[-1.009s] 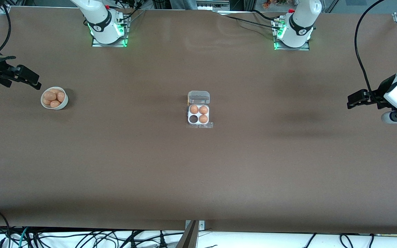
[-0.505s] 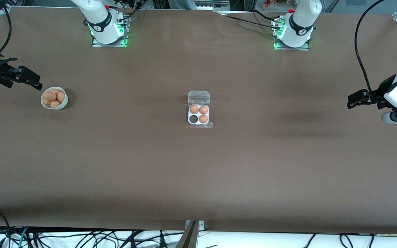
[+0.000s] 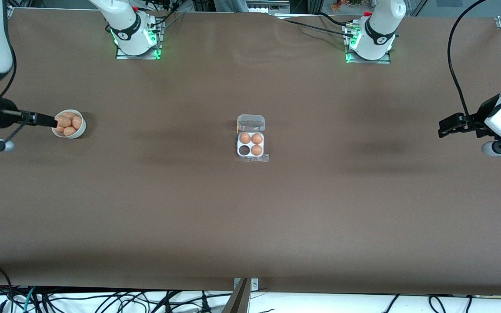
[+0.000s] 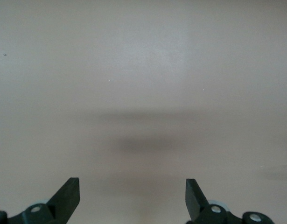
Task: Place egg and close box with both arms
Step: 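Move the right gripper over the white bowl of brown eggs, then lower the right gripper and grasp one brown egg from the bowl, then lift the egg and carry it to the clear plastic egg box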
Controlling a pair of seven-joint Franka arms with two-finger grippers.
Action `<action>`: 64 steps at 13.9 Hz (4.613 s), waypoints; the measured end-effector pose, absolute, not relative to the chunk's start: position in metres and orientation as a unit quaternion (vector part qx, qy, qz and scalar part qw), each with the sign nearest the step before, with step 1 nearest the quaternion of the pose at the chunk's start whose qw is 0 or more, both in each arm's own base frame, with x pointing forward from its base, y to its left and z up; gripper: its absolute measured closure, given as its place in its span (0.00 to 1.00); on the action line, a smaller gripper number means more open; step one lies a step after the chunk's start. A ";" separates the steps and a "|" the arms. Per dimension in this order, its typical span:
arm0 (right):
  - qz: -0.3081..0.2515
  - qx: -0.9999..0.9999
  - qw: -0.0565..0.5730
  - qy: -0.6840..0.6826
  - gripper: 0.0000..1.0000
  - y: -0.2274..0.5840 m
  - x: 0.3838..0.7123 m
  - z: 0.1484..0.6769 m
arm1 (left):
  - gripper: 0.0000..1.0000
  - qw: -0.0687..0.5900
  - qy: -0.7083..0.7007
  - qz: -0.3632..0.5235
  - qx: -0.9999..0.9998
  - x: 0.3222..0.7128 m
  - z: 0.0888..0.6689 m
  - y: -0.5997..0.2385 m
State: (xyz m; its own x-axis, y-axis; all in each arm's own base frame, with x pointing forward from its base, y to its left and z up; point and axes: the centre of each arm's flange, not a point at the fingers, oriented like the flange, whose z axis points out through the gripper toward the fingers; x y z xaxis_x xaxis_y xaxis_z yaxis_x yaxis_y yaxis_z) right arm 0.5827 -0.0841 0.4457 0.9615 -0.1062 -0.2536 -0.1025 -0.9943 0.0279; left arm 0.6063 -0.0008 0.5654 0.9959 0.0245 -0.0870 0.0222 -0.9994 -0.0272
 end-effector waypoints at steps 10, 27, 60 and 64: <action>-0.062 0.997 0.010 0.047 0.00 -0.190 0.492 0.286 | 0.00 0.013 -0.012 0.045 -0.999 0.607 0.564 0.000; -0.106 0.992 0.001 0.073 0.31 -0.198 0.468 0.236 | 0.00 0.013 -0.012 0.048 -0.999 0.608 0.560 0.000; -0.167 0.984 0.022 -0.058 0.52 0.263 0.602 0.322 | 0.00 0.013 -0.011 0.050 -0.999 0.609 0.558 0.000; -0.166 0.983 0.003 -0.080 0.52 0.356 0.596 0.300 | 0.00 0.013 -0.011 0.050 -0.999 0.609 0.558 -0.001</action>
State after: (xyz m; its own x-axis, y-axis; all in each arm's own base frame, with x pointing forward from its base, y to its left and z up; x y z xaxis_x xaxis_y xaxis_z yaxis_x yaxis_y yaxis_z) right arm 0.5963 0.3559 0.3003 0.9326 -0.1573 -0.3249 -0.1555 -0.9873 0.0318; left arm 0.6091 -0.0008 0.5576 0.9947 0.0237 -0.1000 0.0211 -0.9994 -0.0270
